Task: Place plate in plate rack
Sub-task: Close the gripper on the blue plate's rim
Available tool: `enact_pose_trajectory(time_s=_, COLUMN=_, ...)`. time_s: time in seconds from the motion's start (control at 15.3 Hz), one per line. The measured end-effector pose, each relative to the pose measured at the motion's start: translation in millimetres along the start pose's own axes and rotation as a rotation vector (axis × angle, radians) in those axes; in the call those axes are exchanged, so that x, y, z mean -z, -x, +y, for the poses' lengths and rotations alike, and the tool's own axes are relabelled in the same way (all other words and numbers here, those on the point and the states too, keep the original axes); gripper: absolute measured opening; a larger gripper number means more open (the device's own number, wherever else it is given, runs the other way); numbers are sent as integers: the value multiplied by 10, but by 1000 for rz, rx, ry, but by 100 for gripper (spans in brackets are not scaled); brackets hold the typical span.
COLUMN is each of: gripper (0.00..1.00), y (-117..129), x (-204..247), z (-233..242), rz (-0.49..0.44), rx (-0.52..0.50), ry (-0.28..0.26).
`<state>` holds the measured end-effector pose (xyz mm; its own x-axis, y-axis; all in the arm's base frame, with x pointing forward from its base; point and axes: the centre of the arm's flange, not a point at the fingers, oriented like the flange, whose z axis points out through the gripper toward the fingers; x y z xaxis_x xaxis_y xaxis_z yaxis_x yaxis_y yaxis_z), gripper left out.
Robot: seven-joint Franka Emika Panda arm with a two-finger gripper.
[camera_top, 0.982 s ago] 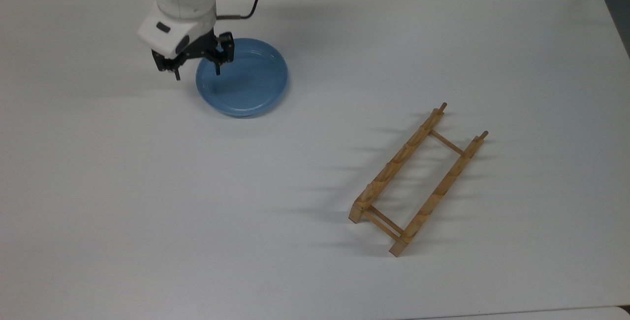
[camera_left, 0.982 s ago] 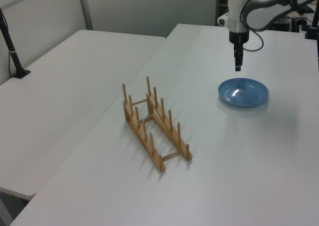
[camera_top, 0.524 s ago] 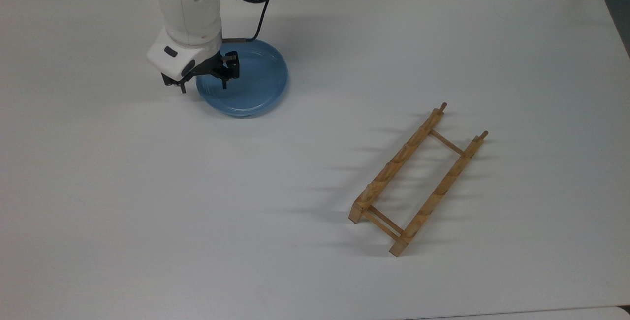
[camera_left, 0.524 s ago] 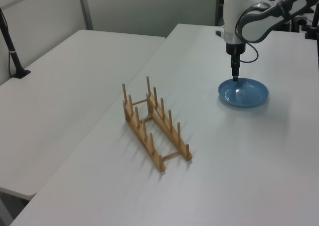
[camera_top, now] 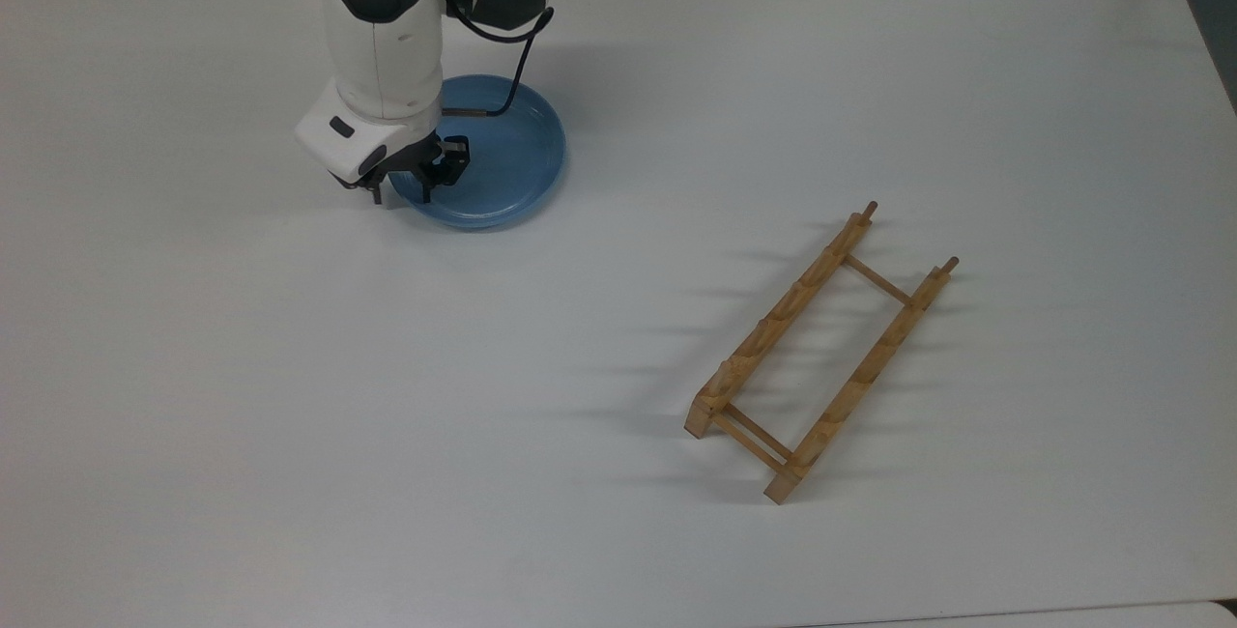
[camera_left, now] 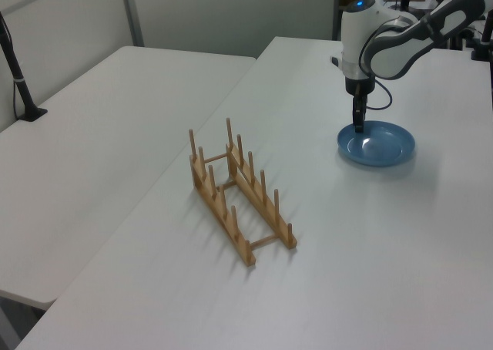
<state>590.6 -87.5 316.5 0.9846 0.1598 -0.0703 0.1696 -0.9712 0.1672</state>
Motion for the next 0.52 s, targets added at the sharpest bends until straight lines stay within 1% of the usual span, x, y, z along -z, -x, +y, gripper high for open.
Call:
enact_pose_trajectory(time_s=0.07, gripper=47, y=-1, x=-17, z=-3, rz=-3, rx=-10, ry=-1)
enact_pose_trajectory(time_s=0.13, gripper=47, y=-2, x=-29, z=-6, rz=-4, rx=-25, ry=-1)
enact_pose_trajectory(time_s=0.2, gripper=38, y=-4, x=-30, z=-10, rz=-5, rx=-40, ry=-1)
enact_pose_trajectory(time_s=0.26, gripper=28, y=-8, x=-18, z=-8, rz=-2, rx=-52, ry=1)
enact_pose_trajectory(time_s=0.39, gripper=13, y=-30, x=41, z=-1, rz=10, rx=-72, ry=4)
enact_pose_trajectory(time_s=0.52, gripper=11, y=-34, x=55, z=-5, rz=12, rx=-76, ry=5)
